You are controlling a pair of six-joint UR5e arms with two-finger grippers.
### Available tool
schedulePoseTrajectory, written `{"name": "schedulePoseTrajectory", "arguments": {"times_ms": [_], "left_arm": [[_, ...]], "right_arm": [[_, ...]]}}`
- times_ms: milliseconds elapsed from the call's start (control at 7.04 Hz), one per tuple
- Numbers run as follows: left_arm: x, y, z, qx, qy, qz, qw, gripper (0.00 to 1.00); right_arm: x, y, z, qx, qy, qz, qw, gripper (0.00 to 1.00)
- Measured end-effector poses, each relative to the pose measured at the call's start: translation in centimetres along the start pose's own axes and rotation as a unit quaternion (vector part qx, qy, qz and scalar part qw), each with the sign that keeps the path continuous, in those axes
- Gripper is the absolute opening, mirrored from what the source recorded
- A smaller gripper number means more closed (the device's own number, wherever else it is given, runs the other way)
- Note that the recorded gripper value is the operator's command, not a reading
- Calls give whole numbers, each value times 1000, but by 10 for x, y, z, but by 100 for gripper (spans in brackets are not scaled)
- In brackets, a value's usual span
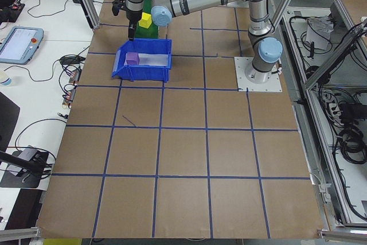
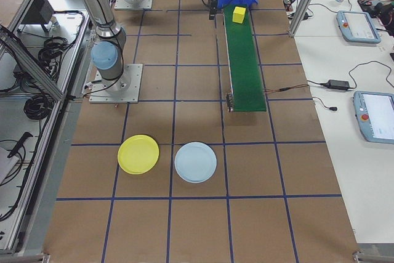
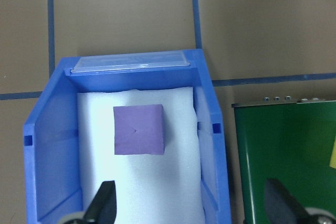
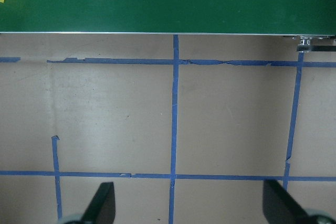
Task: Move block left to right into plate
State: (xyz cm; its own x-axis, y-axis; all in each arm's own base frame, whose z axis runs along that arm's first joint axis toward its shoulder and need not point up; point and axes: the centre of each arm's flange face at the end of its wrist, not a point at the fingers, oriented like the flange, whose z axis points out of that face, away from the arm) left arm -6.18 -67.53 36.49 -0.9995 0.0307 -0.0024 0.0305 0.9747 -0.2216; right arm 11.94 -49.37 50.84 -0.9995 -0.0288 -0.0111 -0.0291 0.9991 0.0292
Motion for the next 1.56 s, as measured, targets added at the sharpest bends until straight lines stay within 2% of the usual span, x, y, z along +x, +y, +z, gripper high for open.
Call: {"name": "schedulePoseTrajectory", "arguments": {"times_ms": [284,994,1136,1278,1420,1562], "left_arm": [[-14,-7,48,-5,-2,-5,1000,100],[-20,-5,117,-29,2,-9,1000,100],[-20,-3,125,-34,3,-9,999,97],[-20,-2,132,-39,5,-10,999,76],[-20,-1,138,-43,7,-11,999,38],[-20,0,139,-45,8,-9,999,24]], "right_arm": [[0,0,0,0,0,0,1000,100],[0,0,0,0,0,0,1000,100],[0,0,1,-1,0,0,1000,100],[0,0,1,-2,0,0,1000,100],[0,0,1,-2,0,0,1000,100],[0,-1,1,-1,0,0,1000,100]]}}
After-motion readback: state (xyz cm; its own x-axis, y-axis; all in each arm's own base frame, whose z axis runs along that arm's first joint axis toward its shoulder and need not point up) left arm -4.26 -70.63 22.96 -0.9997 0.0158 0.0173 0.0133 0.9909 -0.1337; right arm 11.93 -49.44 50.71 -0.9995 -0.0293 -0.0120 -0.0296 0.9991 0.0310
